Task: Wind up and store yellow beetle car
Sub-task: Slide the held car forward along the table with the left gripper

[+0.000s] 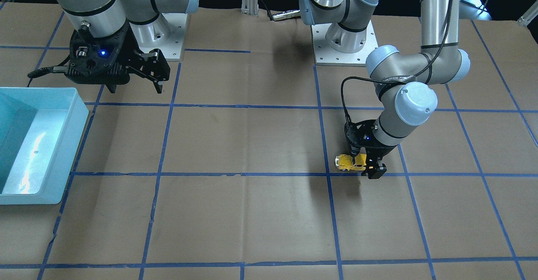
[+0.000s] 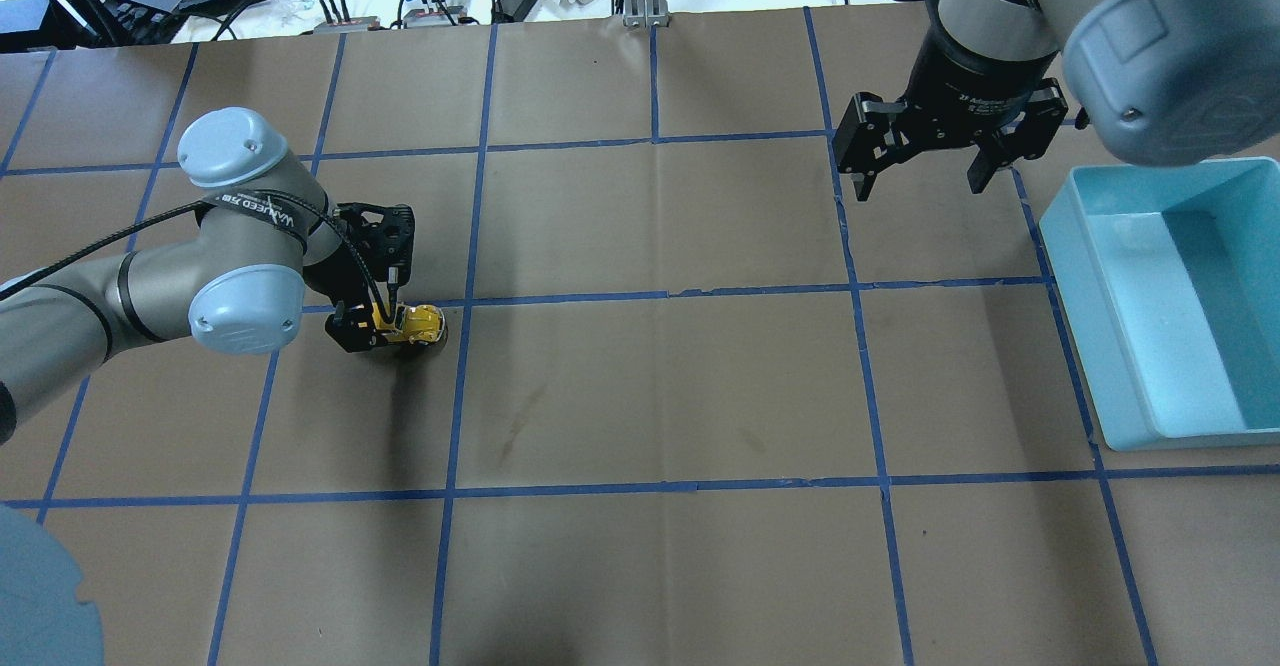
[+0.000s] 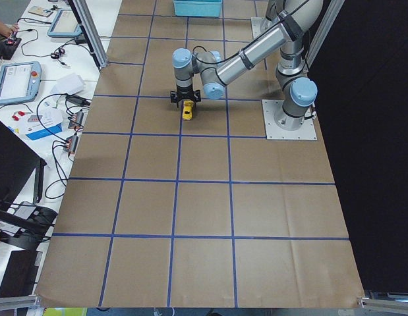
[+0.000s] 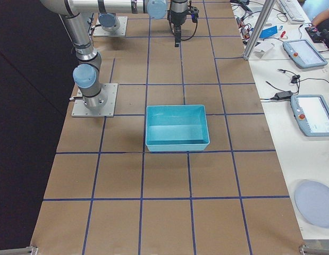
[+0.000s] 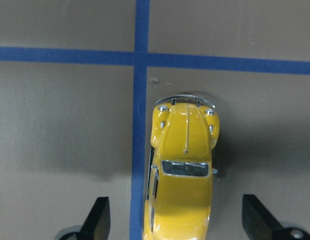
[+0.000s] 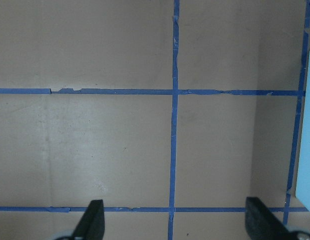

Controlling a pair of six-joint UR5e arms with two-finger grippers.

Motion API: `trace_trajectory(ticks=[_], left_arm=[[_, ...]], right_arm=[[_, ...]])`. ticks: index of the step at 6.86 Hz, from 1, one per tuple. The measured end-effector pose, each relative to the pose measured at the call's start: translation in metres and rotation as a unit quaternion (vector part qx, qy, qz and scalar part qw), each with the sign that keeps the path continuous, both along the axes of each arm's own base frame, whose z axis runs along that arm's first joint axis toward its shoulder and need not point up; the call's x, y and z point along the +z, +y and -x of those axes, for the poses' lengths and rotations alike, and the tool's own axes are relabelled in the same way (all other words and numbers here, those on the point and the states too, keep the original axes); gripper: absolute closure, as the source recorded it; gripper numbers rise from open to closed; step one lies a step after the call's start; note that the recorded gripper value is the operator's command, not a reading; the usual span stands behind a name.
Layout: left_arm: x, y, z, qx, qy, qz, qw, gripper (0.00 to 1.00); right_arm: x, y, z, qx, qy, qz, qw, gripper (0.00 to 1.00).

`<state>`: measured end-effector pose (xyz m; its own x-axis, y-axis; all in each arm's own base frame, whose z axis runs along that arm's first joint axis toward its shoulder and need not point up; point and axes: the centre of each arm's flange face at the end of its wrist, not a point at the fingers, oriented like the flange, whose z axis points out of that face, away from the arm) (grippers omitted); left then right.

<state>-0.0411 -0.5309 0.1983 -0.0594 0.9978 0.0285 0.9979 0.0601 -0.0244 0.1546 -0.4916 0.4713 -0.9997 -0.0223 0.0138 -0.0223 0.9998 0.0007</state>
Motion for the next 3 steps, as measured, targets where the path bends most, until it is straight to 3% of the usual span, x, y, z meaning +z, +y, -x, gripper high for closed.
trace_trajectory(ticks=[1,2,3], left_arm=[[-0.0019,-0.0001,0.0002,0.0,0.001,-0.002,1.0,0.41],[-0.0029,-0.0001,-0.0003,-0.001,0.001,-0.003,1.0,0.75],[-0.002,-0.0007,-0.0008,-0.001,0.0,-0.002,1.0,0.79]], right_arm=[[-0.0001,0.0,-0.0001,0.0,0.0,0.0,1.0,0.0],[-0.0006,0.0003,-0.0003,0.0,0.0,-0.001,1.0,0.0],[-0.0011,0.0004,-0.0003,0.0,0.0,-0.001,1.0,0.0]])
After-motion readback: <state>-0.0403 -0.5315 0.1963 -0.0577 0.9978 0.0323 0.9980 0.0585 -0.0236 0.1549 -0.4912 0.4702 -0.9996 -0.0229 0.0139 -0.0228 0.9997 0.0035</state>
